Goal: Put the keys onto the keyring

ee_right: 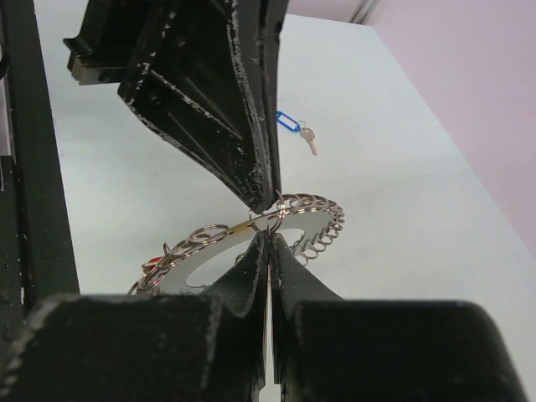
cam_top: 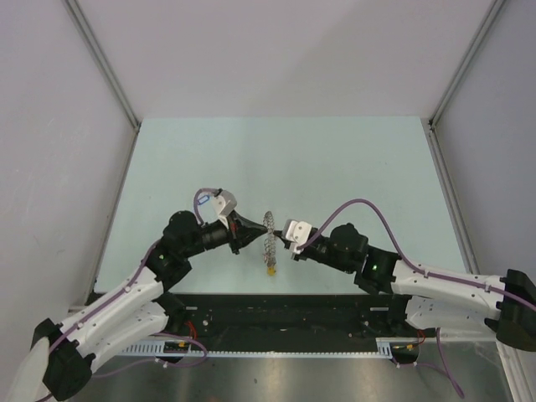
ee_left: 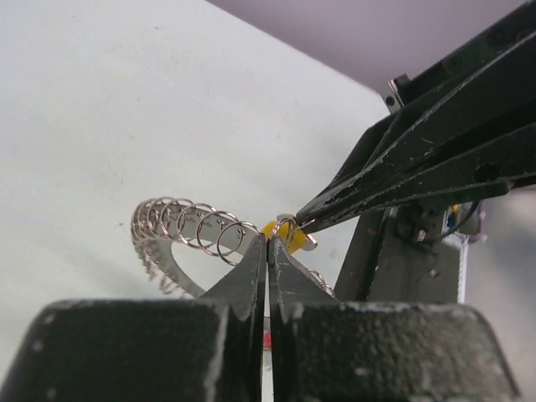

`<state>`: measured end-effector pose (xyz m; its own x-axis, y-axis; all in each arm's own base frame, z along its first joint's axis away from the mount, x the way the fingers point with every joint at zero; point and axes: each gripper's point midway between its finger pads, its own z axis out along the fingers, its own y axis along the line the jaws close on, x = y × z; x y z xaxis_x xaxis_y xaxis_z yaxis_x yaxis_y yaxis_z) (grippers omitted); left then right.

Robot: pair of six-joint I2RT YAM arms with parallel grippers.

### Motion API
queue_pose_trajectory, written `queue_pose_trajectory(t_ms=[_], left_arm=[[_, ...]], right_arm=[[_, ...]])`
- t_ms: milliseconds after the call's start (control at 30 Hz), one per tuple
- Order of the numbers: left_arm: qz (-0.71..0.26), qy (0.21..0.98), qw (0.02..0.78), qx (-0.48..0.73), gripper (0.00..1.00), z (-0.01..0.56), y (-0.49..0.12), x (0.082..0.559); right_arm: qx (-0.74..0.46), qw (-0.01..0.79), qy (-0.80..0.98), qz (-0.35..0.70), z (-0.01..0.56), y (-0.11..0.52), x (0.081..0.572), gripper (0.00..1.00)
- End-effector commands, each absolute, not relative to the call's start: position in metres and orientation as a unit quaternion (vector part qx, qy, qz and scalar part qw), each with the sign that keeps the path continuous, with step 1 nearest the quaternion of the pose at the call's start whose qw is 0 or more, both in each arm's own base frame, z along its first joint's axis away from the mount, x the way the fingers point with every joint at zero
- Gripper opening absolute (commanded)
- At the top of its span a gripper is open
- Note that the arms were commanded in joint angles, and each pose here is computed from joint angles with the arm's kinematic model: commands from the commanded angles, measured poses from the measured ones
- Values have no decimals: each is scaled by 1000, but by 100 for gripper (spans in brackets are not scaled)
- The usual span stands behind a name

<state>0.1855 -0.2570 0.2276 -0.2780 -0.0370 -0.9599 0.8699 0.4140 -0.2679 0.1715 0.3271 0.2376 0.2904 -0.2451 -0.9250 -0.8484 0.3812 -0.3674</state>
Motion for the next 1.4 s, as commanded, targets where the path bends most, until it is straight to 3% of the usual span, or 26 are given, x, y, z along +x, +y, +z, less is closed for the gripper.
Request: queue_pose_trajectory(t_ms=[0,733,833,867,967,1167,1367], left_arm=[[-485,617,591,184,0,267,-242,200],[-540,545,636,84,0,270,-228,187],[-520,564,633,102,10,261,-228,187],[-512,572,631,107,19,259,-227,185],[-474,592,640,126,32,258,-220,187],[-403,626,637,200,47,263,-216,187],[-362,646,556,377,59,251,-238,169]], right_arm=[[-491,645,528,252,248,334,176,0],[-496,651,506,271,244,355,179,0],[-500,655,502,261,253,344,183,0],[-501,660,498,255,259,340,184,0],[-520,652,494,245,260,337,183,0],[-551,633,489,238,260,336,179,0],[-569,622,485,234,261,336,176,0]])
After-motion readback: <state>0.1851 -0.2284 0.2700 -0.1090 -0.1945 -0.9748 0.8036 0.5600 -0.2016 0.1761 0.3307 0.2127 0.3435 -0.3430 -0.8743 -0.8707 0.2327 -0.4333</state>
